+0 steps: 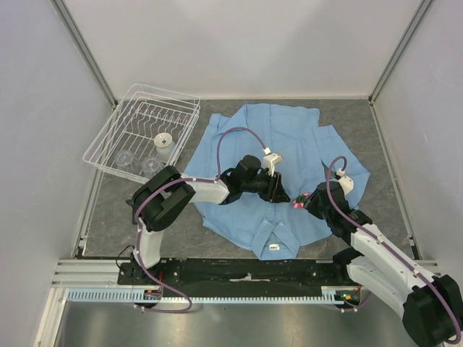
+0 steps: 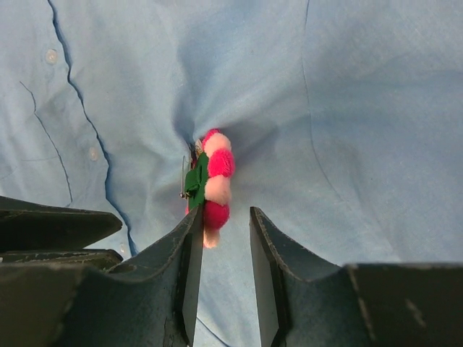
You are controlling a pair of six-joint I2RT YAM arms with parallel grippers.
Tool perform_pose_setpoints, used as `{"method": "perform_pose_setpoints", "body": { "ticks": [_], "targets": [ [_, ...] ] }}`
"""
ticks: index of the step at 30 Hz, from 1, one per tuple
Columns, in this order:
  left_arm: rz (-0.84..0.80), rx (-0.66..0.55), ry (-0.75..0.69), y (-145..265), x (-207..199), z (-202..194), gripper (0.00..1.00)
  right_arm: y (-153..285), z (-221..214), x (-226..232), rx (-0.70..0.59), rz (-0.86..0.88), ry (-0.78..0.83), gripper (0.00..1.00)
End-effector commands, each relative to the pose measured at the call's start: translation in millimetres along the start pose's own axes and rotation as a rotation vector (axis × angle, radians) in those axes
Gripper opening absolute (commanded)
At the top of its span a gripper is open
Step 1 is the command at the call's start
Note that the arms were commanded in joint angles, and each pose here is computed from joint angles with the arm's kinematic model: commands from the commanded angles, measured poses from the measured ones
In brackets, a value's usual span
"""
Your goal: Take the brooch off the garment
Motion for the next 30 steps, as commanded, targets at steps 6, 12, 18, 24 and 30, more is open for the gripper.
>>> {"method": "perform_pose_setpoints", "body": {
  "ticks": [6,12,18,24,30],
  "targets": [
    [-0.039,-0.027,-0.021,-4,-6,5,0.39,2,15,10,-0.035,0.047,0.032,0.38],
    [-0.038,-0.026,-0.020,-4,-6,5,0.39,-2,10,13,-0.015,0.098,0.044,0.37],
    [-0.036,-0.025,-0.019,-5,-4,4,0.38,-5,9,15,-0.004,0.127,0.069,0.34],
    [-0.033,-0.022,-0.015,-5,-3,3,0.38,-8,6,16,0.009,0.138,0.074,0.28],
    [-0.030,-0.019,-0.011,-6,-2,2,0.38,-11,2,16,0.023,0.150,0.078,0.26]
  ]
}}
Point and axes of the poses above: each gripper's point midway between its finger pads, its own y axis back along the fingers, its own x axis along the line the jaws close on, z = x × y, the point moved 9 cm from there along y, back along the fingers, and after that the axes turned 10 degrees about y, right-handed, at the moved point
